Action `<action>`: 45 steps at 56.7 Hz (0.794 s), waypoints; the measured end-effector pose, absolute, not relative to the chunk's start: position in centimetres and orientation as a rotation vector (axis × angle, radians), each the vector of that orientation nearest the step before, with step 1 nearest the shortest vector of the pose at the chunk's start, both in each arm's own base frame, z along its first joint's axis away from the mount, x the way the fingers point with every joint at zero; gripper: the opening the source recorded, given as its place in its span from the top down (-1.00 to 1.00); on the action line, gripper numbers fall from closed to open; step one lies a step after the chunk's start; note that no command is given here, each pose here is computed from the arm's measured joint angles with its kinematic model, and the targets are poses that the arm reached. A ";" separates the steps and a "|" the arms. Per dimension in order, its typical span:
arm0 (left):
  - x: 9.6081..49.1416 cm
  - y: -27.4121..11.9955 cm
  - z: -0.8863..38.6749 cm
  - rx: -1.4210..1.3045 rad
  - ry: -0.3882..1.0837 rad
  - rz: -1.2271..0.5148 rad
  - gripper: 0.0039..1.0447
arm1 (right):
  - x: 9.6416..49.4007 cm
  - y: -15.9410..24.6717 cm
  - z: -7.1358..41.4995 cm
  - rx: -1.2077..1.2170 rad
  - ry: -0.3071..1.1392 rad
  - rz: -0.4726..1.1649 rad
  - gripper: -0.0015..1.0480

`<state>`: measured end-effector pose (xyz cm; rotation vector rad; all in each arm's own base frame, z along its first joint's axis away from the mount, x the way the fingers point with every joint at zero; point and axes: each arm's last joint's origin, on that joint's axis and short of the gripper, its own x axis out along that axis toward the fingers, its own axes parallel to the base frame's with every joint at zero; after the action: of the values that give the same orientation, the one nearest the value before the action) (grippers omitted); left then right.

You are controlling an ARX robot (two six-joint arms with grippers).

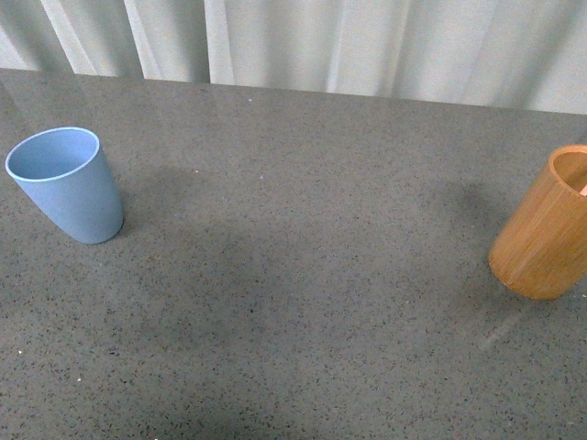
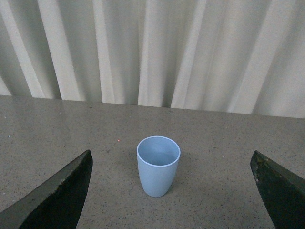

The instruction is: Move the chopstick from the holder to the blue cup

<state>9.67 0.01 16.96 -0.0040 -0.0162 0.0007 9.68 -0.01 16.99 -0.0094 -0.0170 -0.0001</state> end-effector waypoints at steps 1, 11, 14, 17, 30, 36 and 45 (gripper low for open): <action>9.7 0.0 17.0 -0.004 -0.016 0.000 -0.87 | 9.7 0.0 17.0 -0.009 -0.017 0.000 -0.81; 9.7 0.0 17.0 -0.004 -0.016 0.001 -0.87 | 9.7 0.0 17.0 -0.009 -0.017 0.000 -0.81; 9.7 0.0 17.0 -0.004 -0.016 0.001 -0.87 | 9.7 0.0 17.0 -0.009 -0.017 0.000 -0.81; 9.7 0.0 17.0 -0.004 -0.016 0.001 -0.87 | 9.7 0.0 17.0 -0.009 -0.017 0.000 -0.81; 9.8 -0.1 16.9 -0.041 0.089 -0.037 -0.87 | 9.7 0.0 17.0 -0.009 -0.017 0.000 -0.81; 11.3 0.2 17.9 -0.158 0.474 -0.022 -0.87 | 9.7 0.0 17.0 -0.009 -0.017 0.001 -0.81; 19.0 1.3 21.5 -0.263 0.488 0.020 -0.87 | 9.7 0.0 17.0 -0.009 -0.017 0.000 -0.81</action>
<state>19.03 1.34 21.54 -0.2628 0.4879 0.0200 9.68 -0.01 16.99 -0.0094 -0.0166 -0.0005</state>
